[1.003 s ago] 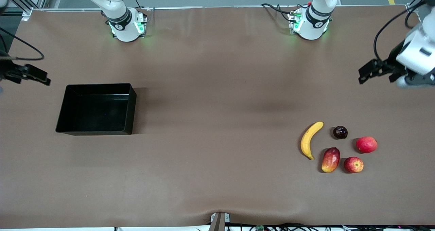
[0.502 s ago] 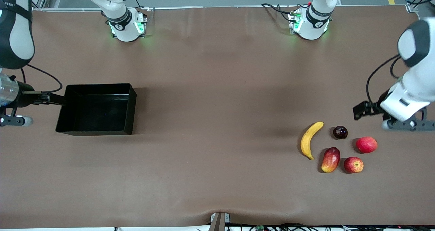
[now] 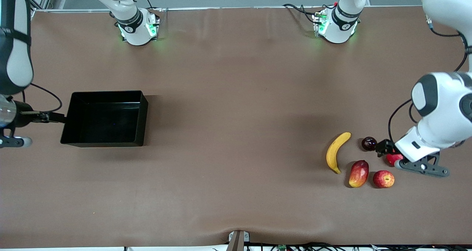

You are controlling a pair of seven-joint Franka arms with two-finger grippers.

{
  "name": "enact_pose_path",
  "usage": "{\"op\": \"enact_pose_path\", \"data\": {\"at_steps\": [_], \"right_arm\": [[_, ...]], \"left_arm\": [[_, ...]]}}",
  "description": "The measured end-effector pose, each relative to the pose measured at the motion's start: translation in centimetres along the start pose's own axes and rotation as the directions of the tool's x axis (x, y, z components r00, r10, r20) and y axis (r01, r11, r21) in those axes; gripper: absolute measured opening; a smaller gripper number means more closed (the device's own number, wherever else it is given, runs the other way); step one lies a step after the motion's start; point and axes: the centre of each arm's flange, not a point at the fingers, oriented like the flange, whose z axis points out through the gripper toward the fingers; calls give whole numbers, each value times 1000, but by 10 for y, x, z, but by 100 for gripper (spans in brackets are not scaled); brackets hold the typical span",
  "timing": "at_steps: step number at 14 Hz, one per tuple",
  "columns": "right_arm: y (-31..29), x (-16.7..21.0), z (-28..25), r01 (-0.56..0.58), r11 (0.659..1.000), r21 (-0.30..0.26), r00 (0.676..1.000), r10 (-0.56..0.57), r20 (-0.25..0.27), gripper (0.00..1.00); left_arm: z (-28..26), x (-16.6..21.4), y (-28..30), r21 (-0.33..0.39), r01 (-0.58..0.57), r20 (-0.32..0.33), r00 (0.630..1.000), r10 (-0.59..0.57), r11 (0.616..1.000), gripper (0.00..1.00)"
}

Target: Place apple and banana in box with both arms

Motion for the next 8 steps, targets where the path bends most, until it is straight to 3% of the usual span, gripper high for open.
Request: {"op": "enact_pose_path", "data": {"at_steps": [2, 4, 8], "right_arm": [[17, 16, 38, 38, 999, 6, 998, -38, 41, 100], [49, 29, 65, 109, 994, 8, 994, -109, 16, 100], [107, 27, 111, 106, 994, 27, 994, -106, 11, 100]], "left_arm": [[32, 4, -20, 7, -56, -23, 998, 56, 998, 100], [63, 6, -31, 9, -107, -31, 994, 107, 994, 100], [103, 15, -29, 14, -207, -52, 977, 207, 978, 100]]}}
